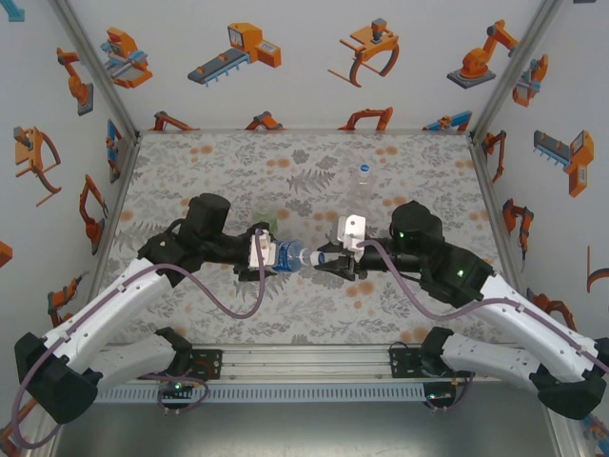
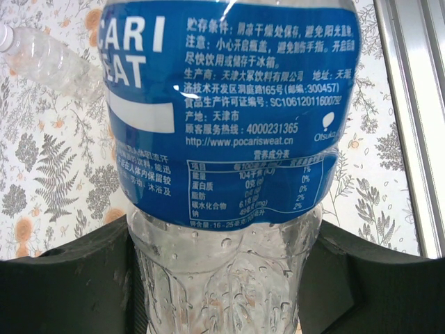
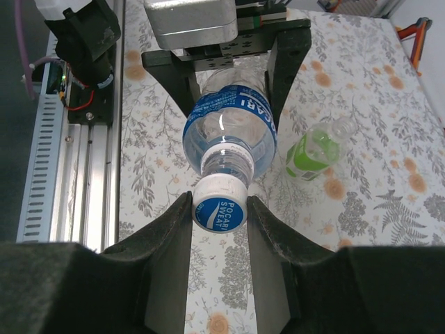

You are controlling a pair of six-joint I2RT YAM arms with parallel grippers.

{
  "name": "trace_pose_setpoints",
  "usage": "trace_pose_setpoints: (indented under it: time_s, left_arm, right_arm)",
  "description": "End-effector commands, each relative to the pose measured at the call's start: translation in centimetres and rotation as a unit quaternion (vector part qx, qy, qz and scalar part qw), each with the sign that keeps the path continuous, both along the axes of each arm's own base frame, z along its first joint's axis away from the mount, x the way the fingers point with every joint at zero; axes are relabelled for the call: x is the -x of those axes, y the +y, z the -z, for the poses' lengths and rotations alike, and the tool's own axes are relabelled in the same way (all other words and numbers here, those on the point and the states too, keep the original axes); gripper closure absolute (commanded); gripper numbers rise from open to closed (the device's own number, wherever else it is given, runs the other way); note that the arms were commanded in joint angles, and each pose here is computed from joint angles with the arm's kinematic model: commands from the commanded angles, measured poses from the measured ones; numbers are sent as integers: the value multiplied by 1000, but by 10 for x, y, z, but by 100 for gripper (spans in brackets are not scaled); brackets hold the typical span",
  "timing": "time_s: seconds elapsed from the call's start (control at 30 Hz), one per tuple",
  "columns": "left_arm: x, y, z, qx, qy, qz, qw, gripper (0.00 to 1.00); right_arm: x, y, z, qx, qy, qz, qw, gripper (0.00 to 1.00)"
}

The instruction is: Screw on the bottle caps

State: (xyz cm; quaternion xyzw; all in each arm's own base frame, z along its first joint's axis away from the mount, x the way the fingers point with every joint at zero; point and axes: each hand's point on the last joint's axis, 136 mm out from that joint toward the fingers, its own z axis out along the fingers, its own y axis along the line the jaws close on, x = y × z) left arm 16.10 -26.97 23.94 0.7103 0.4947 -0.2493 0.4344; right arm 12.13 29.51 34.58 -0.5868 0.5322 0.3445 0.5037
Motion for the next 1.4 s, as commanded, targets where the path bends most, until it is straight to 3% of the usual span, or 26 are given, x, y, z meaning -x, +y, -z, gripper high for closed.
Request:
trace_pose_setpoints:
  time_s: [0.0,0.57,1.37]
  left_arm:
    - [8,-1,-8,9,-7,22,1000,100]
    - [14,-3,-6,7,0,39,999,100]
    - [27,-7,-11,21,26,75,997,100]
  right_arm:
    - [9,3,-17,-17,-12,-25,999,100]
    - [3,9,-16,-11,-12,-11,1000,100]
    - [21,20,12,54,-57,-103,992,100]
